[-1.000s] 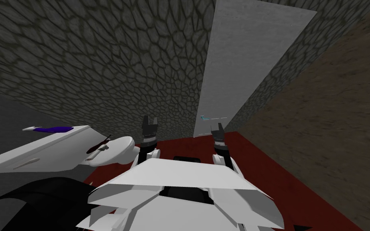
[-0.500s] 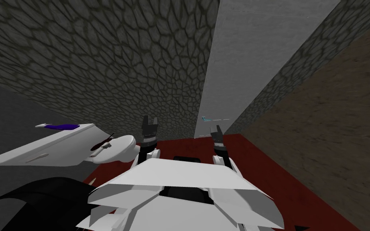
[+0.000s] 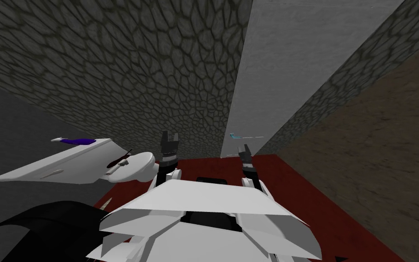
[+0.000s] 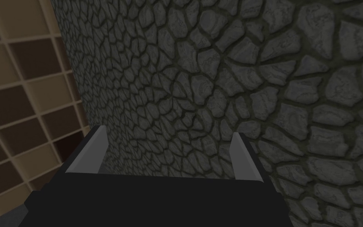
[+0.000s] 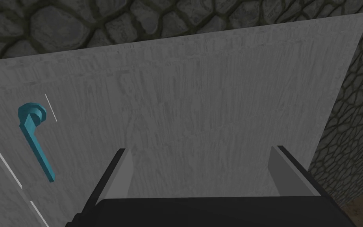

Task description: Pull the door open

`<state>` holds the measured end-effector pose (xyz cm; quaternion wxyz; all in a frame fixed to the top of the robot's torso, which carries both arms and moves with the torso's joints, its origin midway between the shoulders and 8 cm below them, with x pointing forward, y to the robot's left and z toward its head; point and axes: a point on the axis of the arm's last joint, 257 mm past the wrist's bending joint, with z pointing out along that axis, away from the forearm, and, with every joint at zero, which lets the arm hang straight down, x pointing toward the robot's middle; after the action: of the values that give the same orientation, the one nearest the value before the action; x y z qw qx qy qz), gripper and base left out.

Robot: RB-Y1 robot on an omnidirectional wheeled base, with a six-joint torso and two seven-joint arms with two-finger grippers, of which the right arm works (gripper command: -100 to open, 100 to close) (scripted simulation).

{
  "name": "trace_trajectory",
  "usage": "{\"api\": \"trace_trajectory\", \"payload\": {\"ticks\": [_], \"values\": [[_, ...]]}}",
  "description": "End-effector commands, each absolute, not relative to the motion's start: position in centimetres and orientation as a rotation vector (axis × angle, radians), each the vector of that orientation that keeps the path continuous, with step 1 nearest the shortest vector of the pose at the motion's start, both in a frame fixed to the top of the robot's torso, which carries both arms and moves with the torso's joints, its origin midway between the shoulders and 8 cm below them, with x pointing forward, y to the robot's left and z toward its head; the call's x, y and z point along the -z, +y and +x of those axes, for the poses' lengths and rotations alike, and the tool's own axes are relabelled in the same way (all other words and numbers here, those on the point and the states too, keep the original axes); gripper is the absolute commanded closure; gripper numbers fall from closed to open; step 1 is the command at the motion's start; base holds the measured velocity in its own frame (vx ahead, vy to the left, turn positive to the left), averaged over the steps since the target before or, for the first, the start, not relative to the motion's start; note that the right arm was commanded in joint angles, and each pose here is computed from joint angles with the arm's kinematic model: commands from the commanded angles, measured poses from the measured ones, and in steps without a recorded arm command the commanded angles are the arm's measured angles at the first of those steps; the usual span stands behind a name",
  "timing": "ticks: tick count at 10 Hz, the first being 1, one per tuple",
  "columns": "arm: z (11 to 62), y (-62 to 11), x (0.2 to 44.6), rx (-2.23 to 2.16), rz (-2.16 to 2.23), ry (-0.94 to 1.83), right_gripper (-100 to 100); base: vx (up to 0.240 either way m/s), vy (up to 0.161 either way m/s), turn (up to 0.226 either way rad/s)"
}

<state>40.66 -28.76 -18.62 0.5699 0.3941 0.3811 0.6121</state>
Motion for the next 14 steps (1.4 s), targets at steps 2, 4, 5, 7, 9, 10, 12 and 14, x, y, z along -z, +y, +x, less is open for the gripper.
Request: {"api": "trace_trajectory", "payload": {"ticks": [2, 4, 5, 7, 9, 10, 12, 14], "values": [[40.9, -29.4, 20.8, -1.419, 0.957, 0.923, -100, 0.041, -0.033, 0.073], [40.9, -30.0, 22.5, -1.404, 0.979, 0.944, -100, 0.039, -0.027, 0.081], [41.1, -30.5, 23.0, -1.401, 0.981, 0.95, -100, 0.056, -0.034, 0.085], [41.0, -30.7, 24.0, -1.389, 1.001, 0.963, -100, 0.03, -0.023, 0.029], [40.9, -31.4, 25.6, -1.373, 1.022, 0.982, -100, 0.032, -0.027, 0.07], [41.0, -31.9, 26.1, -1.368, 1.025, 0.988, -100, 0.047, -0.038, 0.098], [40.9, -32.7, 27.6, -1.35, 1.047, 1.006, -100, 0.042, -0.031, 0.076], [40.6, -33.6, 29.2, -1.328, 1.075, 1.026, -100, 0.039, -0.031, 0.071]]}}
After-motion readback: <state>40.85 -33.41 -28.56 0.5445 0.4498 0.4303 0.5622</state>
